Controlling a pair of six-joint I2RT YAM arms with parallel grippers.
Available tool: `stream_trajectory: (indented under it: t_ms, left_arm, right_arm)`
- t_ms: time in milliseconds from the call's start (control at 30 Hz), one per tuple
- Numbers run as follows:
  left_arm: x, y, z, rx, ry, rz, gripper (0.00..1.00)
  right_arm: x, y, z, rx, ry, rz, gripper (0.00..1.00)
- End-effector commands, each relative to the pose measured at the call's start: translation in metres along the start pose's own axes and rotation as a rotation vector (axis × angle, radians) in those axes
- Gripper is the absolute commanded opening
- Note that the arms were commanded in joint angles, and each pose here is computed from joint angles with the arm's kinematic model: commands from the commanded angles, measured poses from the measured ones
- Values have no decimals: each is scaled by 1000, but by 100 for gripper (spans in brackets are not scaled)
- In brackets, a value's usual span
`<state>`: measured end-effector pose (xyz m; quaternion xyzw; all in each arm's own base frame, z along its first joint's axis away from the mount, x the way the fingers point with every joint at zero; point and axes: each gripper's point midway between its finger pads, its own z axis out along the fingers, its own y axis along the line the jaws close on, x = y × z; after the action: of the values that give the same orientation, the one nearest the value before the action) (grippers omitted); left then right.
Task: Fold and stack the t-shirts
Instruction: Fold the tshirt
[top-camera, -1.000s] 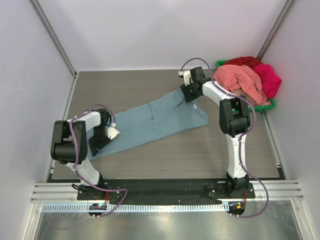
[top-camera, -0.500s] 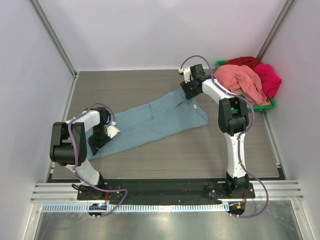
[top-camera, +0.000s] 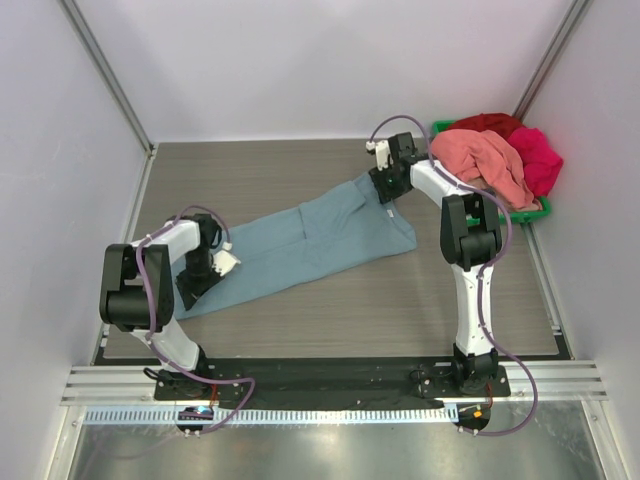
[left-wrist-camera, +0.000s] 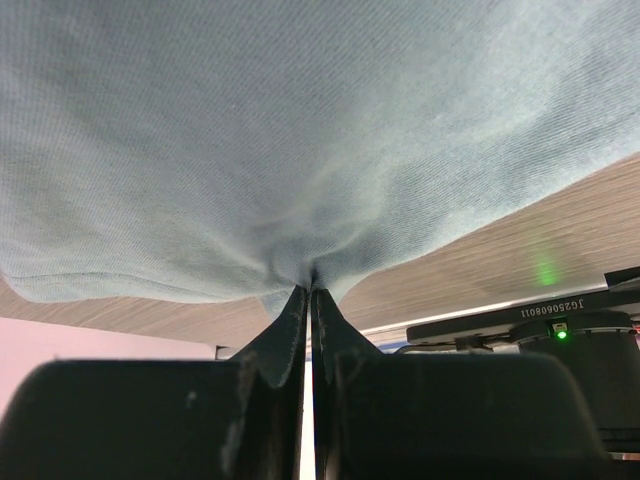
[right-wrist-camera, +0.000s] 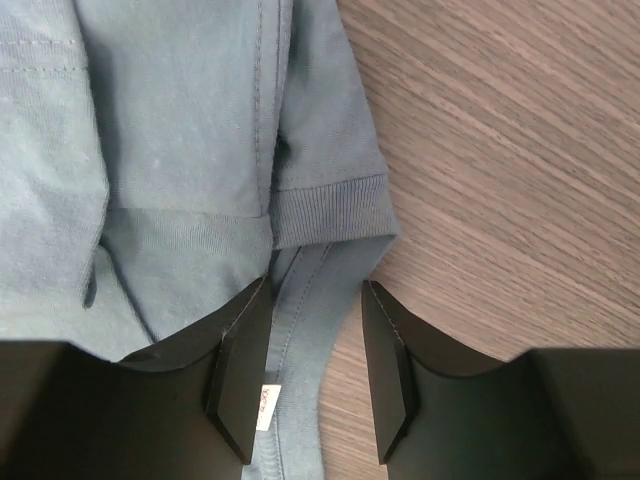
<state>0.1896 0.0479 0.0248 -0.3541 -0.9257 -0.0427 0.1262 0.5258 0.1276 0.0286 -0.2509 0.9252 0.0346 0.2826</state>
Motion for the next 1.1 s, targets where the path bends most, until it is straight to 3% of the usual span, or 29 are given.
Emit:
stream_trajectory:
  t_ms: [0,100,133,167,267,633,867,1067]
  left_arm:
    - [-2,1,-12,-3,-30,-11,0]
    - [-1,1,-14,-9,-31,-13,0]
    - [0,1,-14,-8,-30,-13,0]
    - [0,1,-15,-10,-32,-12,0]
    - [4,-3,-18,4,-30,-9,0]
    - [11,-64,-40,184,40,266,0]
    - [-18,-151,-57,382,100,463,1]
    - [-35,-203,-66,417,152,602,1]
  right_arm:
    - [-1,6,-9,-23,1,-1,47]
    - [9,12,-3,-55,32,-12,42]
    - [12,12,-1,-59,40,-11,36]
    - [17,14,0,-70,65,-13,22]
    - [11,12,12,-74,74,-27,7]
    - [-115,14,52,71,-203,-197,5]
    - [-179,53,67,162,-471,-307,6]
    - [-231,55,57,245,-707,-274,6]
